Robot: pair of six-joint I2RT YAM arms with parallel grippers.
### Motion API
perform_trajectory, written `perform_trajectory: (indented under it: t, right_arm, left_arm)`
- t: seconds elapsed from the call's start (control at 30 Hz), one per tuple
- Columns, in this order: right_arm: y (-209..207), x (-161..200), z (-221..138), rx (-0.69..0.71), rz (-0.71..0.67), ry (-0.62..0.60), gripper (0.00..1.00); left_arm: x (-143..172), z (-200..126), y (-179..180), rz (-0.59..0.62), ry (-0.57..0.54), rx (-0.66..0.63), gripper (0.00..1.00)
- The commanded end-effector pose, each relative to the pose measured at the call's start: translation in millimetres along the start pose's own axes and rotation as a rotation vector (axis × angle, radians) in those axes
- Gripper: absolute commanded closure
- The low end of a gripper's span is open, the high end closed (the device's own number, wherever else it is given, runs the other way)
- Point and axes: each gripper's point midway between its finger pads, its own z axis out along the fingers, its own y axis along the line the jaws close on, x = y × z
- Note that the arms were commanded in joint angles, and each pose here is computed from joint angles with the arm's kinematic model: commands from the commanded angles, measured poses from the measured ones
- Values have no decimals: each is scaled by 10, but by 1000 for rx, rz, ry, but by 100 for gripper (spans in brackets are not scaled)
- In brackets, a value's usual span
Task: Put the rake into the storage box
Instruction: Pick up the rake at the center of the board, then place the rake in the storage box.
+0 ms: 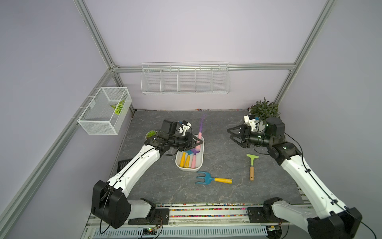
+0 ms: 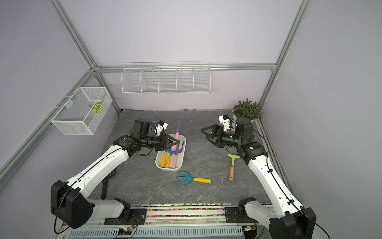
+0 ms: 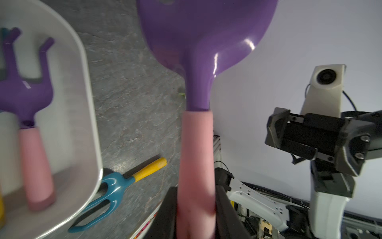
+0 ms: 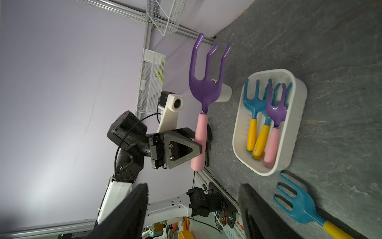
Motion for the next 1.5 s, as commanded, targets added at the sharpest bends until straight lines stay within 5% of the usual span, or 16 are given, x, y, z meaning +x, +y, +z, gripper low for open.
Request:
perform_trajectory:
  t: [0.0,0.5,0.9,0.93,1.03,1.1,1.23,1.47]
  right_arm:
    - [-146,31,26,30,12,10,26]
    - [-376,50,111,70,59,29,28]
    - [-498,90,34,89,78,13,29]
    - [-513,92,37,92,80,13,29]
    - [-604,120,37,127,80,21,29]
    - [-682,160,19,170,69,36,29]
    - [-792,269,-4,230,43,67,29]
    - [-1008,570,19,402,-39,169,34]
  left_arm:
    - [127,-58,584,4,34,-299,100]
    - [81,64,1065,152,61,-774,100]
    - [101,80,1162,156,52,-790,100]
    - [102,87,1156,158,53,-785,98]
    - [106,105,1146,156,54,-773,63]
    - [101,98,1130,158,48,-767,52]
    - [78,81,1033,159,27,-733,44]
    - [15,-37,847,147,-30,-698,45]
